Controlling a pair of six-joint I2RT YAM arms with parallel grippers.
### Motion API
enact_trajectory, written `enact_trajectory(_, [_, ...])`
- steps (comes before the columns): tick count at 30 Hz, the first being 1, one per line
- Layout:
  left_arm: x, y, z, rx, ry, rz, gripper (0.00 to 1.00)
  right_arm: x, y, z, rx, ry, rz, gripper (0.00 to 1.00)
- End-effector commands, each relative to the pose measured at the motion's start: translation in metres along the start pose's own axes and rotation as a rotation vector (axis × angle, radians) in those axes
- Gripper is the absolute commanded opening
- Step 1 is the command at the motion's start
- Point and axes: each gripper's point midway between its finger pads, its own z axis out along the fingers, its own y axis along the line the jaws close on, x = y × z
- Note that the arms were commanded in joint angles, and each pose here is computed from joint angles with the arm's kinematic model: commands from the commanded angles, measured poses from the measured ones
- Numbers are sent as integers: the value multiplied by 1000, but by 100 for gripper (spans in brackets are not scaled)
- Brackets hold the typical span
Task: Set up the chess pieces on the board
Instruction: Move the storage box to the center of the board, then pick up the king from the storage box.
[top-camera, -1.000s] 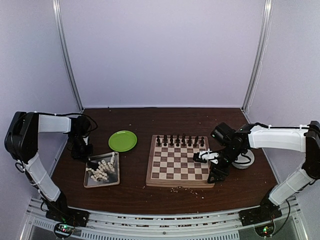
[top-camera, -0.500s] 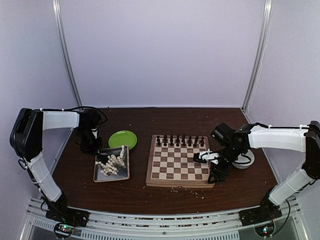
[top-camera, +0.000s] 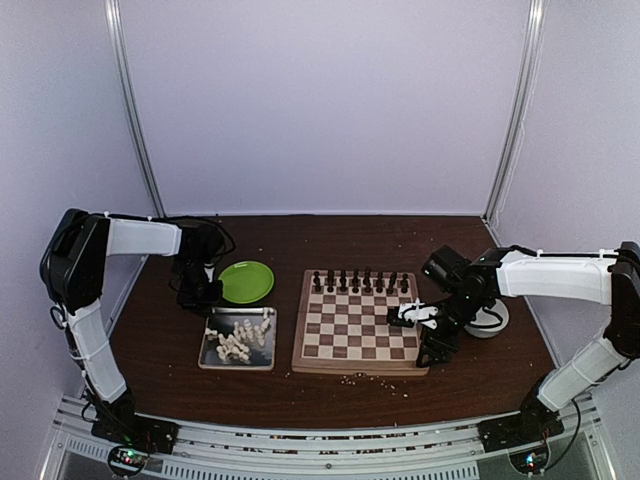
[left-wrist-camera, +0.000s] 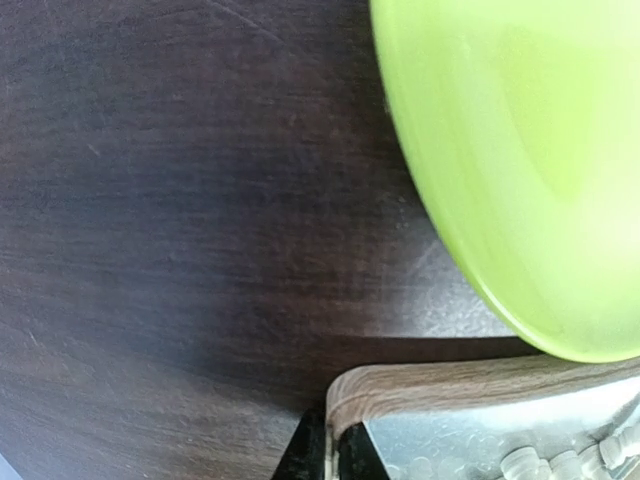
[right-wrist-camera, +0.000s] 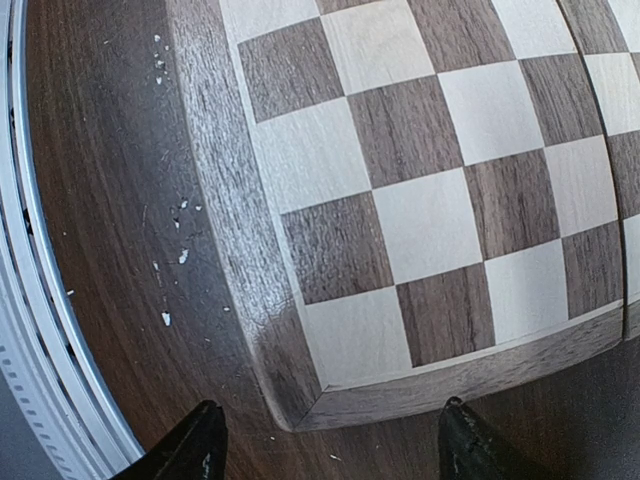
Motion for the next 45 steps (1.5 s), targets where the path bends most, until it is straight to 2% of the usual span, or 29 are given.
enact_trajectory(1, [-5, -8, -6, 20, -4, -45, 7, 3, -1, 2, -7, 17, 1, 72])
enact_trajectory(6, [-6, -15, -14, 51, -16, -38, 10, 3, -2, 2, -7, 19, 1, 72])
enact_trajectory(9, [1, -10, -21, 37, -9, -28, 23, 3, -2, 3, -5, 19, 5, 72])
enact_trajectory(14, [11, 7, -53, -4, -66, 17, 37, -2, -3, -4, 11, -3, 12, 73])
enact_trajectory(18, [0, -5, -88, 80, -224, 143, 40, -12, -5, -18, 25, -27, 7, 73])
enact_trajectory(22, [-11, -28, -126, 202, -475, 251, 41, -28, -14, -38, 68, -42, -2, 73])
enact_trajectory(26, [-9, -61, -151, 400, -681, 335, 41, -65, -23, -66, 95, -129, 3, 72])
enact_trajectory(28, [-6, -74, -154, 472, -724, 367, 41, -84, -25, -76, 84, -176, 8, 70])
enact_trajectory(32, [7, -92, -143, 535, -732, 442, 40, -122, -29, -89, 61, -281, 11, 68])
enact_trajectory(38, [24, -109, -111, 468, -654, 495, 36, -152, -25, -95, -14, -382, 22, 66])
enact_trajectory(42, [38, -125, -96, 436, -586, 580, 41, -140, -25, -79, -11, -361, 40, 66])
enact_trajectory(45, [40, -129, -84, 365, -525, 610, 54, -112, -24, -64, 26, -323, 39, 65])
